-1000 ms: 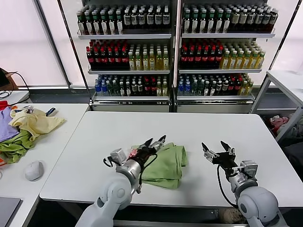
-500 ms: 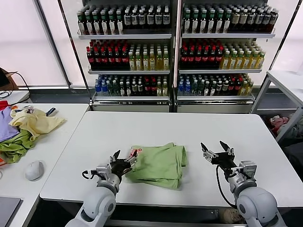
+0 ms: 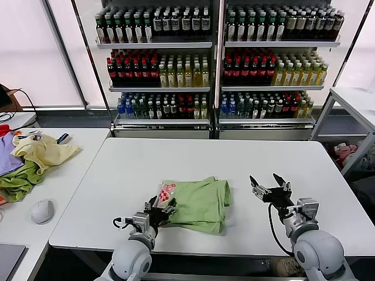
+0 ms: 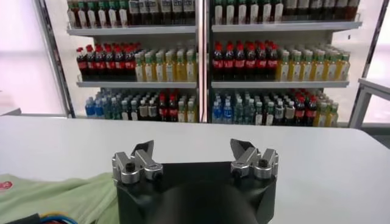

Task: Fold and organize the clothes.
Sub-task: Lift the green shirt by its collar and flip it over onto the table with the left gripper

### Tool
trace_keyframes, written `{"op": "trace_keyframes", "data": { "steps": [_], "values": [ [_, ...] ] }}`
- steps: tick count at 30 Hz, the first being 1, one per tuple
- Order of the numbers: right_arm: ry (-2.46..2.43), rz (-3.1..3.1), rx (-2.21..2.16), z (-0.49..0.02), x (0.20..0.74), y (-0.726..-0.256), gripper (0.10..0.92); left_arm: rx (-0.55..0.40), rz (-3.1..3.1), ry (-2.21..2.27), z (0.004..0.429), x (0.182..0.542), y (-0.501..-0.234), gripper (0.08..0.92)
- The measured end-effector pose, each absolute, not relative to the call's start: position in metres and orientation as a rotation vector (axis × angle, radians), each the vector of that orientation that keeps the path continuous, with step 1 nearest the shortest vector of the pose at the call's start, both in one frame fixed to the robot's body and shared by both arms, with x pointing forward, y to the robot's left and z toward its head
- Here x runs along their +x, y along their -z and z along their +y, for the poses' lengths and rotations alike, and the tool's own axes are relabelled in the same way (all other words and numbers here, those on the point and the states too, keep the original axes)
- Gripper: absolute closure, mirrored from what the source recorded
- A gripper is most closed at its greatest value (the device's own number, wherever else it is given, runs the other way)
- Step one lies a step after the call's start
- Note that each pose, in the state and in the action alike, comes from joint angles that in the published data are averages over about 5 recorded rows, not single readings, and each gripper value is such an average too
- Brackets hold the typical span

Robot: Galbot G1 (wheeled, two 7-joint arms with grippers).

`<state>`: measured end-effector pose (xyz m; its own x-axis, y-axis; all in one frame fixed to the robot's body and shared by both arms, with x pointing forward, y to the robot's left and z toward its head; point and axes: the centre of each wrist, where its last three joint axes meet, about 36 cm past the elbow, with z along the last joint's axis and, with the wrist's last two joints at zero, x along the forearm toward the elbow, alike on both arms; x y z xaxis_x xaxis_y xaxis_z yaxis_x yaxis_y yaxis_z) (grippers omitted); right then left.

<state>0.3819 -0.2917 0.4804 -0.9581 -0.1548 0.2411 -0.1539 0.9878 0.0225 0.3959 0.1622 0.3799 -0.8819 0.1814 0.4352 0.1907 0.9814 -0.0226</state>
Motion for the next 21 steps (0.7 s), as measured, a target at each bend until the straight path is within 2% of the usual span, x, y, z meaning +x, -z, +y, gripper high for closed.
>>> {"op": "trace_keyframes", "data": {
  "steps": [8,16,21],
  "values": [
    [0.006,-2.890,0.227,-0.292,0.384,-0.480,0.200,-0.266,-2.667,0.016,0.165,0.396,-0.377,0.571],
    [0.011,-2.888,0.225,-0.292,0.383,-0.479,0.200,-0.273,-2.652,-0.156,0.176,0.400,-0.386,0.805],
    [0.016,-2.890,0.222,-0.292,0.383,-0.479,0.200,-0.250,-2.633,-0.331,0.194,0.403,-0.396,0.877]
  ]
}}
